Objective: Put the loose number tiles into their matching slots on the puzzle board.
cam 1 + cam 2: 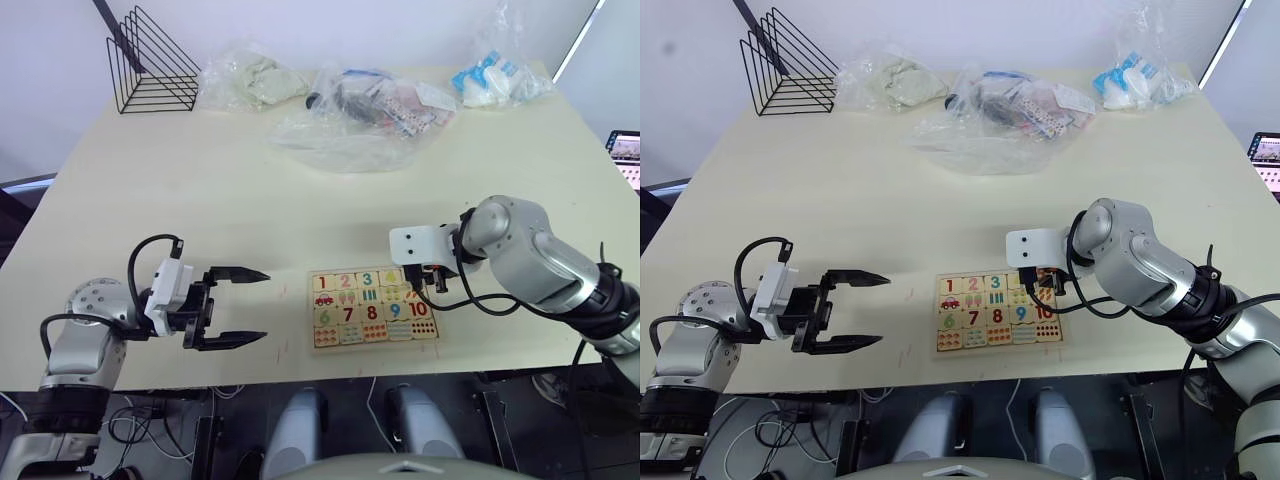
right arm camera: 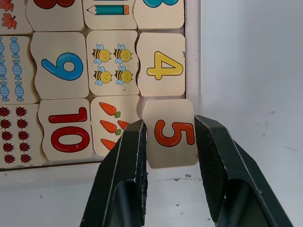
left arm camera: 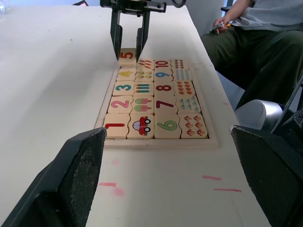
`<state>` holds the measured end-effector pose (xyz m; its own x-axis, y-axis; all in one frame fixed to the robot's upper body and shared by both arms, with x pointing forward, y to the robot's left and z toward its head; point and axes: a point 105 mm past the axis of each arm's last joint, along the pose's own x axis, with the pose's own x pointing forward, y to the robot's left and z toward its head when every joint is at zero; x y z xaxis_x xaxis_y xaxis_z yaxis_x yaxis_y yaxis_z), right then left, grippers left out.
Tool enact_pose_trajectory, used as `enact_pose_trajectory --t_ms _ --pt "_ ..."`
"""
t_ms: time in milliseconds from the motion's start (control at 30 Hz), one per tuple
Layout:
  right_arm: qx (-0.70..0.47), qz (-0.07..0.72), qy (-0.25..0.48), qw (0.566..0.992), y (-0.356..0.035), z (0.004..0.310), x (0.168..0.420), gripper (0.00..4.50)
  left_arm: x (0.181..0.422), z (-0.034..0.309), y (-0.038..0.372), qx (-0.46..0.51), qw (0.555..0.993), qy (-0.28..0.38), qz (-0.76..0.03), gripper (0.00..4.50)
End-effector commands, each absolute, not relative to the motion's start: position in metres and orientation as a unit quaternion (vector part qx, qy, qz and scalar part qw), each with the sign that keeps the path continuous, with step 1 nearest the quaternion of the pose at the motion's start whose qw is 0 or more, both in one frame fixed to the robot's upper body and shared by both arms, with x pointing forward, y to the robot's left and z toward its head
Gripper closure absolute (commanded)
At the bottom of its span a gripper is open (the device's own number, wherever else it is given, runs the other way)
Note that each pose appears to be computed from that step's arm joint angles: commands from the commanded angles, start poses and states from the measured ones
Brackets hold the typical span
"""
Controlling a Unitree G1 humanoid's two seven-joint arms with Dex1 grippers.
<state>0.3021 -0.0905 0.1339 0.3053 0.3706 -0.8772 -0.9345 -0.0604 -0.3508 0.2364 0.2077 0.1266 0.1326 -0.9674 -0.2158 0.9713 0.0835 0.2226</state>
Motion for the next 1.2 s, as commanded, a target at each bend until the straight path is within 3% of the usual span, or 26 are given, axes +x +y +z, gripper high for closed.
enact_pose_trajectory --t_ms 33,133,167,467,733,800,867,1000,1033,1133,1200 --pt "-0.515 0.523 0.266 0.625 -0.09 0.139 0.3 1.61 0.234 0.132 0.213 0.17 0.733 -0.004 -0.658 0.0" --pt "-0.511 0.524 0.266 0.627 -0.089 0.14 0.3 0.23 0.234 0.132 0.214 0.17 0.733 -0.003 -0.658 0.0" --pt "-0.511 0.523 0.266 0.629 -0.089 0.141 0.301 0.04 0.234 0.132 0.214 0.17 0.733 -0.003 -0.658 0.0" --pt "-0.497 0.518 0.261 0.645 -0.096 0.149 0.305 0.04 0.236 0.131 0.214 0.171 0.733 -0.003 -0.659 0.0" --pt "-0.426 0.505 0.236 0.712 -0.109 0.163 0.318 0.04 0.238 0.131 0.215 0.172 0.733 -0.004 -0.658 0.0" --pt "-0.4 0.5 0.228 0.733 -0.115 0.164 0.321 0.27 0.238 0.131 0.215 0.172 0.734 -0.004 -0.657 0.0" --pt "-0.38 0.505 0.204 0.748 -0.121 0.164 0.323 0.99 0.238 0.131 0.215 0.172 0.734 -0.004 -0.657 0.0" --pt "-0.334 0.505 0.168 0.778 -0.132 0.162 0.326 2.87 0.239 0.131 0.215 0.172 0.734 -0.004 -0.657 0.0" --pt "-0.317 0.514 0.149 0.783 -0.131 0.163 0.326 3.08 0.239 0.131 0.214 0.172 0.734 -0.005 -0.657 0.0" --pt "-0.267 0.524 0.119 0.8 -0.135 0.163 0.325 4.43 0.24 0.131 0.214 0.173 0.733 -0.005 -0.657 0.0" --pt "-0.257 0.525 0.106 0.805 -0.141 0.159 0.324 4.43 0.241 0.131 0.214 0.173 0.733 -0.006 -0.658 0.0"
